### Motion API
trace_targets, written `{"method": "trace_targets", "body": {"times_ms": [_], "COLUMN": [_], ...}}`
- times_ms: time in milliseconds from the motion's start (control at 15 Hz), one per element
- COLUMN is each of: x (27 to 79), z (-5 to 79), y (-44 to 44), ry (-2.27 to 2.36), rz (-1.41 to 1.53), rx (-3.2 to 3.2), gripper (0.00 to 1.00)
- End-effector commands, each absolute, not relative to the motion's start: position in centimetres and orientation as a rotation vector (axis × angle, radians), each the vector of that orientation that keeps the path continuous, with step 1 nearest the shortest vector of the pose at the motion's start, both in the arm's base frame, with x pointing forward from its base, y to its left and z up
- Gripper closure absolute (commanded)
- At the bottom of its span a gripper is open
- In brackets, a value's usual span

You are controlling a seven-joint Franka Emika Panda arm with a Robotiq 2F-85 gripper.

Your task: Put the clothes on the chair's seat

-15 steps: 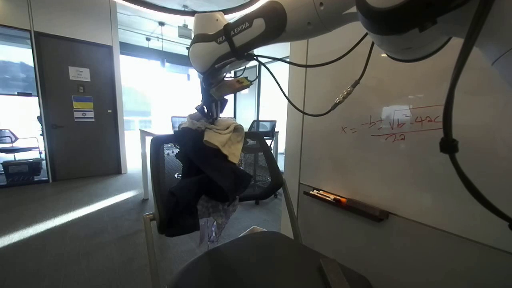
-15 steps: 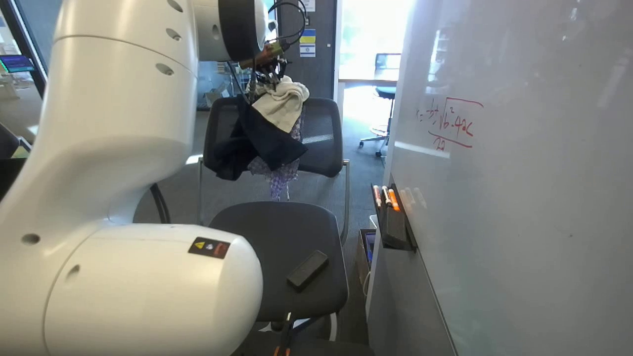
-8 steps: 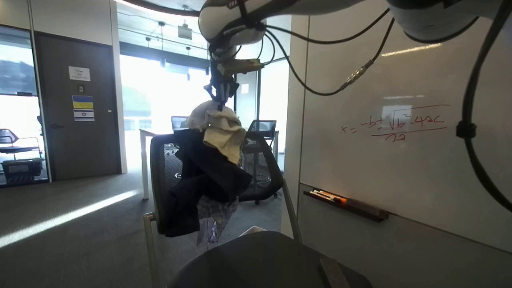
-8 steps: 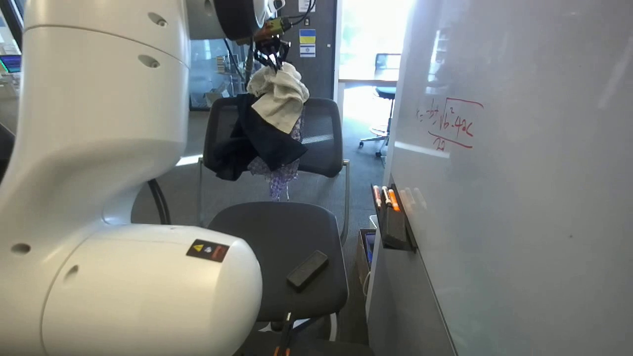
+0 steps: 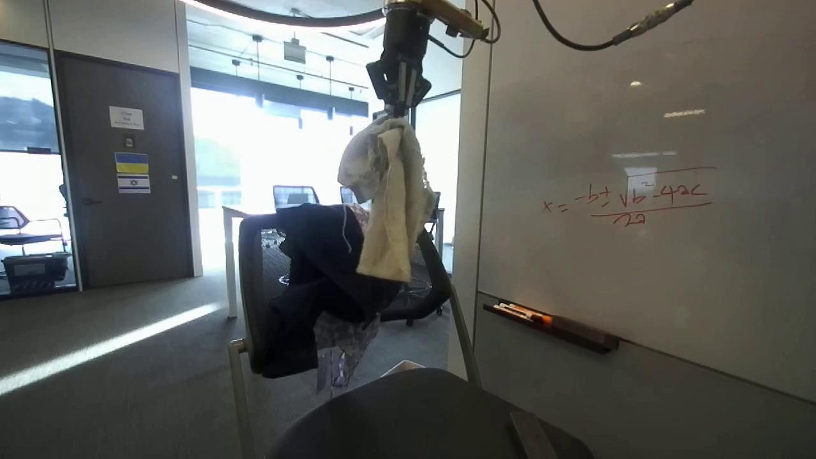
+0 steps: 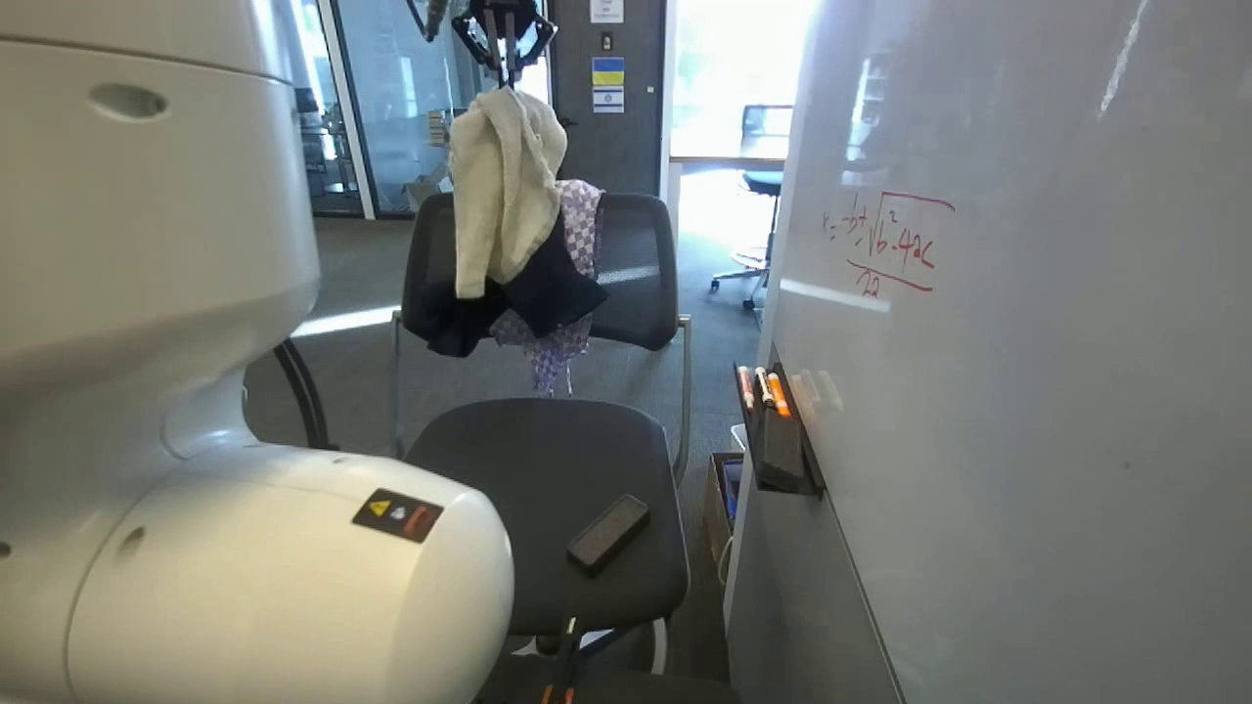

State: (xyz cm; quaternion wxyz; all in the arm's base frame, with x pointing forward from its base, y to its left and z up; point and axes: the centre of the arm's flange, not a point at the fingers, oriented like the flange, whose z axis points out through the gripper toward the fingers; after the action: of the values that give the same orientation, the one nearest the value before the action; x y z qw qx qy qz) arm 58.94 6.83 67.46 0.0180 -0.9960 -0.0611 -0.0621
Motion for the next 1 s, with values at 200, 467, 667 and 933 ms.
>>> {"method": "trace_targets", "body": {"times_ms": [200, 467, 667, 933], "x": [56.0, 55.7, 52.9, 51.3], "z": [58.2, 47.6, 39.8, 34.6], "y": [10.1, 13.1, 13.9, 13.8], "ry": [-0.258, -0.137, -0.042, 0.079], "rz": [-0.064, -0.014, 0.161, 0.216], "rx": [-3.096, -3.067, -3.117, -3.109], "gripper": [0.98, 0.98, 0.98, 0.98]}}
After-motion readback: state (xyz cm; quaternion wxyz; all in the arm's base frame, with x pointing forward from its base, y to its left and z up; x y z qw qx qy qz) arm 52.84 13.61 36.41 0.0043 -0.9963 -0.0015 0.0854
